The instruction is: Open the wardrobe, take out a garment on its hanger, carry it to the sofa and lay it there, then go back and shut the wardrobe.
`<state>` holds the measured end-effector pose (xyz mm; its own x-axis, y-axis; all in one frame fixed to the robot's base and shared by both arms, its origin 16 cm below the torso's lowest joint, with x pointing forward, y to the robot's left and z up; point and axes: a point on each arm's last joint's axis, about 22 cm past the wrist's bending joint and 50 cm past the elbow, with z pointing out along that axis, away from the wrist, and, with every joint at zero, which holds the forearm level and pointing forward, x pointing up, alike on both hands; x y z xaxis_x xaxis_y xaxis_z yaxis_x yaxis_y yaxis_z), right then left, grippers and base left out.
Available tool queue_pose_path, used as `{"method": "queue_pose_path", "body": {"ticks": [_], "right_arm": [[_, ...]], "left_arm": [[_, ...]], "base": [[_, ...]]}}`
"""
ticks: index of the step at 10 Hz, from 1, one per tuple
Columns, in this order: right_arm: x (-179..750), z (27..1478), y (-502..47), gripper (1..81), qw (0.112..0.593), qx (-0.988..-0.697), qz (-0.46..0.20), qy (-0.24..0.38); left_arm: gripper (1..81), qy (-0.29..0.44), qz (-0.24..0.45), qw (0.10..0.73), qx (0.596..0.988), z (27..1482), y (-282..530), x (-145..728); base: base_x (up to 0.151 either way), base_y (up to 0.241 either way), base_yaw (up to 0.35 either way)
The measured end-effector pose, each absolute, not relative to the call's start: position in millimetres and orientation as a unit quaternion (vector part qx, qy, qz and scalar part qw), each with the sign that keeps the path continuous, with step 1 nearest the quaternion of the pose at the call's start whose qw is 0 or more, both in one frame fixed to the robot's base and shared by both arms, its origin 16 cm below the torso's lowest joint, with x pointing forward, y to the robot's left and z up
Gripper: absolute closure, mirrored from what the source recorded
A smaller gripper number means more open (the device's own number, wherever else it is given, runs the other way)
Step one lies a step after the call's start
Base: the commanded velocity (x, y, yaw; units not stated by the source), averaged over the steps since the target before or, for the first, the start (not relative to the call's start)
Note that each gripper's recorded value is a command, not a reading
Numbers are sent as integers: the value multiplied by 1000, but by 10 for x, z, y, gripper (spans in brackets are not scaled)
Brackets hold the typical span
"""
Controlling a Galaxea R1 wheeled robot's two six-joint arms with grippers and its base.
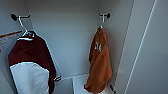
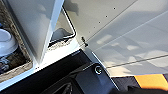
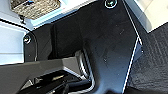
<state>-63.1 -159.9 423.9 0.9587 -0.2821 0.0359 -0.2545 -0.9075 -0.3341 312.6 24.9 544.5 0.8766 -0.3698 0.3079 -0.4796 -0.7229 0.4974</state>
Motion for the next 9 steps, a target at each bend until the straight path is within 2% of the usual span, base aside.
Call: {"method": "queue_pose_path", "body": {"ticks": [3,9], "right_arm": [[-605,4239,-1606,10,165,-976,-43,138],[-565,4240,-1619,10,165,-976,-44,139]], "left_arm": [[10,-236,98,317,913,5928,140,3506],[10,-238,135,324,906,7130,-190,4710]], "base": [[0,0,0],[0,0,0]]}}
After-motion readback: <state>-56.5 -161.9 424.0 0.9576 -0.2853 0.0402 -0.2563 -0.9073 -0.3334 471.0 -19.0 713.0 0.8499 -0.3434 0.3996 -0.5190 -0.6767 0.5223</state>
